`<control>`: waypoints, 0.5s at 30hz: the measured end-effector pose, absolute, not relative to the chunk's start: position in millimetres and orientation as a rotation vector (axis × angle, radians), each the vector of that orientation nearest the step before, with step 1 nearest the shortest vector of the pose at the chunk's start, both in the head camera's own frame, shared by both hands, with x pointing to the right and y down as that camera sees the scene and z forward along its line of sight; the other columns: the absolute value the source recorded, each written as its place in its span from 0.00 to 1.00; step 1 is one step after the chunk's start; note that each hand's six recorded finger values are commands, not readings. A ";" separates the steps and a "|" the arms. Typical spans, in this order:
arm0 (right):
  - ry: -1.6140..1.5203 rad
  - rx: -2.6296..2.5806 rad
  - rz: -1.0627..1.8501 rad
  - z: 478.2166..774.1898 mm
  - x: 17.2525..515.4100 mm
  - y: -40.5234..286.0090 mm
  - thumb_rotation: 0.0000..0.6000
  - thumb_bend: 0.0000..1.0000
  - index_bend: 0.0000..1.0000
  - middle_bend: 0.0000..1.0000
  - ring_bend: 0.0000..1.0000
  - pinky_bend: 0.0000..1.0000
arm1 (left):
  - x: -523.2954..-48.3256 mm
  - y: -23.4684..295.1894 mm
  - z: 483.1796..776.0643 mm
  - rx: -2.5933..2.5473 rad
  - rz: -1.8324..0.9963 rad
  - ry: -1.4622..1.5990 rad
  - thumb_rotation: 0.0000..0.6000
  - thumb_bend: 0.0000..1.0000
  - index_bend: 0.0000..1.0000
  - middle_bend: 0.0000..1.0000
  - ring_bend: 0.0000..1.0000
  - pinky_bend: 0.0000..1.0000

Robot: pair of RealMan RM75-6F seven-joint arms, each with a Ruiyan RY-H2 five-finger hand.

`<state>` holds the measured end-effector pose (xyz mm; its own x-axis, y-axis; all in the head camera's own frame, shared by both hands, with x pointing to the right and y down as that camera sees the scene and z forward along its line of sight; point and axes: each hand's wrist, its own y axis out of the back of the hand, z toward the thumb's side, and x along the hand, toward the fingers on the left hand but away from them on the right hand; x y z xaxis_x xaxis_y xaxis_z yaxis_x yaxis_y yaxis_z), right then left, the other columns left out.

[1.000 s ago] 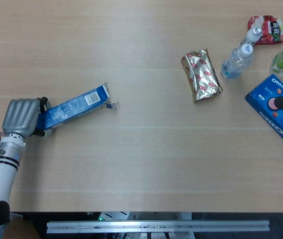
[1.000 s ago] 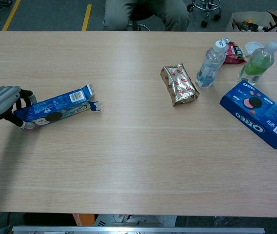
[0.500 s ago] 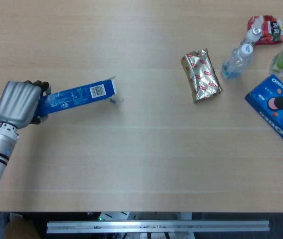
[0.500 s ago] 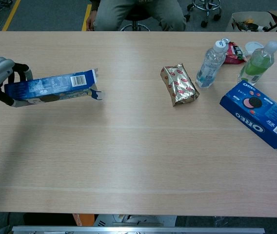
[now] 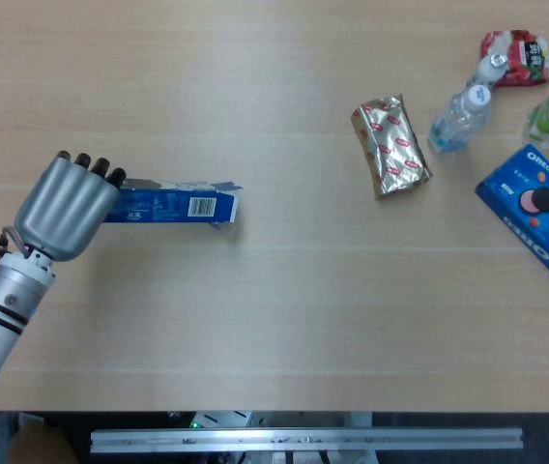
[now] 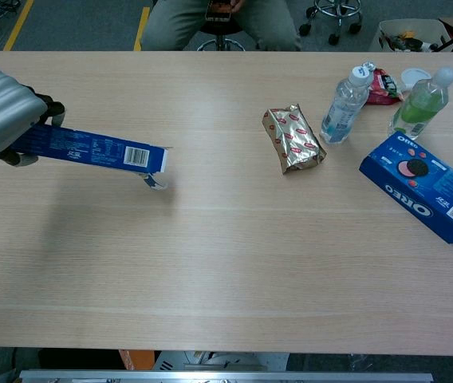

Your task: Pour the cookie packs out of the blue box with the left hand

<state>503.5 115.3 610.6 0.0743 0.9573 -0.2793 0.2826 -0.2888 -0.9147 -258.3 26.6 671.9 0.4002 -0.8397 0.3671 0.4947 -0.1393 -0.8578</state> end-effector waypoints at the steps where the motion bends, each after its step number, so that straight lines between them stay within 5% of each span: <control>1: -1.249 -1.664 1.245 610.6 504.0 115.6 1.00 0.23 0.19 0.25 0.16 0.18 | -255.6 27.4 671.2 -1.222 -1.187 0.347 1.00 0.17 0.51 0.56 0.53 0.67; 15: -1.256 -1.661 1.247 609.5 506.9 116.5 1.00 0.23 0.19 0.25 0.16 0.18 | -249.7 21.1 652.7 -1.065 -1.130 0.281 1.00 0.17 0.50 0.55 0.51 0.67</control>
<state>506.9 116.5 609.5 0.0666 0.9582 -0.2782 0.2850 -0.2855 -0.9150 -249.7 21.1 652.7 0.4514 -0.8371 0.3089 0.5955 0.0248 -0.8029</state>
